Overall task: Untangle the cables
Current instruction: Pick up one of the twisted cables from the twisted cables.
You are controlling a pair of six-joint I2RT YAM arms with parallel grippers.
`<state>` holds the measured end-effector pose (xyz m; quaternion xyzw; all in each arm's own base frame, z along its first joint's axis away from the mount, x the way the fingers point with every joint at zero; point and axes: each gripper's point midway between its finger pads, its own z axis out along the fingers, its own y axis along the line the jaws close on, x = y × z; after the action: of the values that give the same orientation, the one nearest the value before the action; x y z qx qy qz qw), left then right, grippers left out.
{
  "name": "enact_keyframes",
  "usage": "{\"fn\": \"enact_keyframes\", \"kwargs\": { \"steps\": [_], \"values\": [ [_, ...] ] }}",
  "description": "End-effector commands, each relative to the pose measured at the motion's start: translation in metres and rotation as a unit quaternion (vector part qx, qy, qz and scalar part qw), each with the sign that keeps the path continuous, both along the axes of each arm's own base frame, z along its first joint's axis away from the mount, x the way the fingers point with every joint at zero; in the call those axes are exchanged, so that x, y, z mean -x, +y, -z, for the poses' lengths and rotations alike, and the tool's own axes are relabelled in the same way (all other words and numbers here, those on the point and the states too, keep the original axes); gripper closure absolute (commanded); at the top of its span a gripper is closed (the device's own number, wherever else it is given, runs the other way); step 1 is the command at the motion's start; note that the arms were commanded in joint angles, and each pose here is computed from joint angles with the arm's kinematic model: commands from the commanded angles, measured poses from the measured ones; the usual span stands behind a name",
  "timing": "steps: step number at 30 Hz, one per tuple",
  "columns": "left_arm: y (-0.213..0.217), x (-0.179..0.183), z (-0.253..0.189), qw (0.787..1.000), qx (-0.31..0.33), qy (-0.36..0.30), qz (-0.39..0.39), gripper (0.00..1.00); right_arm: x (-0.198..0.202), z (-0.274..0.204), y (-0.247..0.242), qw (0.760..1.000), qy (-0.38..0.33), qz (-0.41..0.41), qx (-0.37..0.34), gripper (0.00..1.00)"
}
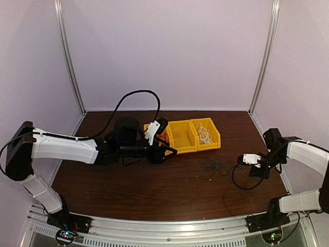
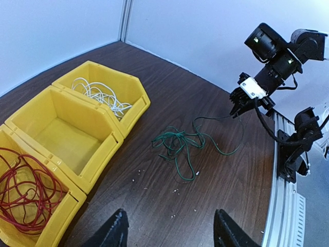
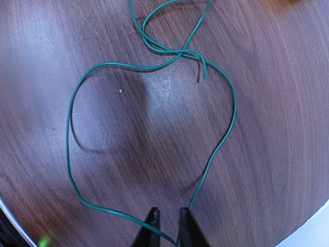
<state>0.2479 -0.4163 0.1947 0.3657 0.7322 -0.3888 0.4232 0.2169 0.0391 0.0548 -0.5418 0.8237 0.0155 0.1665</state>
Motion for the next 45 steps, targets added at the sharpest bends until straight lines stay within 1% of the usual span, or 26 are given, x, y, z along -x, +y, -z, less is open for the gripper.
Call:
{"fn": "enact_keyframes", "kwargs": {
  "steps": [1, 3, 6, 9, 10, 13, 15, 19, 22, 26, 27, 28, 30, 32, 33, 35, 36, 41, 45],
  "values": [
    [0.002, 0.003, -0.015, 0.999, 0.029, -0.025, -0.004, 0.43, -0.01, -0.01, 0.019, 1.0, -0.014, -0.007, -0.026, 0.99],
    [0.002, 0.012, -0.018, 0.998, 0.035, -0.045, 0.011, 0.42, -0.009, -0.024, 0.036, 0.999, -0.017, -0.027, -0.044, 1.0],
    [0.0, 0.031, -0.024, 0.993, 0.041, -0.099, 0.039, 0.42, -0.007, -0.064, 0.081, 0.992, -0.039, -0.076, -0.089, 1.0],
    [-0.001, 0.049, -0.032, 0.984, 0.055, -0.159, 0.06, 0.4, -0.005, -0.122, 0.132, 0.978, -0.063, -0.123, -0.158, 1.0],
    [-0.002, 0.056, -0.036, 0.98, 0.061, -0.176, 0.069, 0.4, -0.002, -0.14, 0.148, 0.972, -0.06, -0.142, -0.179, 1.0],
    [-0.008, 0.07, -0.05, 0.972, 0.08, -0.203, 0.083, 0.39, -0.004, -0.19, 0.179, 0.957, -0.059, -0.174, -0.225, 1.0],
    [-0.012, 0.076, -0.061, 0.967, 0.092, -0.224, 0.076, 0.38, -0.005, -0.222, 0.195, 0.946, -0.065, -0.194, -0.252, 1.0],
    [-0.02, 0.074, -0.082, 0.957, 0.121, -0.26, 0.037, 0.36, -0.006, -0.268, 0.219, 0.926, -0.081, -0.221, -0.296, 1.0],
    [-0.027, 0.066, -0.091, 0.951, 0.152, -0.269, 0.013, 0.34, -0.002, -0.294, 0.234, 0.913, -0.091, -0.235, -0.321, 1.0],
    [-0.042, 0.041, -0.086, 0.944, 0.166, -0.283, -0.042, 0.34, 0.007, -0.325, 0.25, 0.894, -0.099, -0.252, -0.356, 1.0],
    [-0.048, 0.033, -0.081, 0.943, 0.163, -0.284, -0.054, 0.37, 0.009, -0.334, 0.252, 0.889, -0.104, -0.257, -0.363, 1.0],
    [-0.055, 0.027, -0.074, 0.944, 0.158, -0.283, -0.062, 0.43, 0.01, -0.345, 0.254, 0.884, -0.11, -0.261, -0.373, 1.0],
    [-0.066, 0.016, -0.06, 0.946, 0.153, -0.278, -0.069, 0.59, 0.013, -0.362, 0.255, 0.874, -0.119, -0.267, -0.387, 1.0],
    [-0.068, 0.002, -0.043, 0.952, 0.162, -0.245, -0.09, 0.73, 0.015, -0.376, 0.256, 0.868, -0.13, -0.272, -0.395, 1.0],
    [-0.067, -0.004, -0.033, 0.955, 0.168, -0.226, -0.094, 0.77, 0.015, -0.384, 0.255, 0.865, -0.138, -0.274, -0.396, 1.0],
    [-0.066, -0.013, -0.008, 0.963, 0.175, -0.18, -0.101, 0.8, 0.017, -0.4, 0.252, 0.858, -0.158, -0.278, -0.403, 1.0],
    [-0.066, -0.015, 0.004, 0.966, 0.172, -0.167, -0.099, 0.81, 0.019, -0.409, 0.25, 0.853, -0.168, -0.28, -0.407, 1.0],
    [-0.077, -0.014, 0.059, 0.982, 0.136, -0.112, -0.073, 0.84, 0.027, -0.463, 0.236, 0.824, -0.222, -0.285, -0.437, 1.0],
    [-0.073, -0.012, 0.083, 0.987, 0.12, -0.082, -0.075, 0.86, 0.03, -0.501, 0.219, 0.802, -0.279, -0.278, -0.448, 1.0]
  ]
}}
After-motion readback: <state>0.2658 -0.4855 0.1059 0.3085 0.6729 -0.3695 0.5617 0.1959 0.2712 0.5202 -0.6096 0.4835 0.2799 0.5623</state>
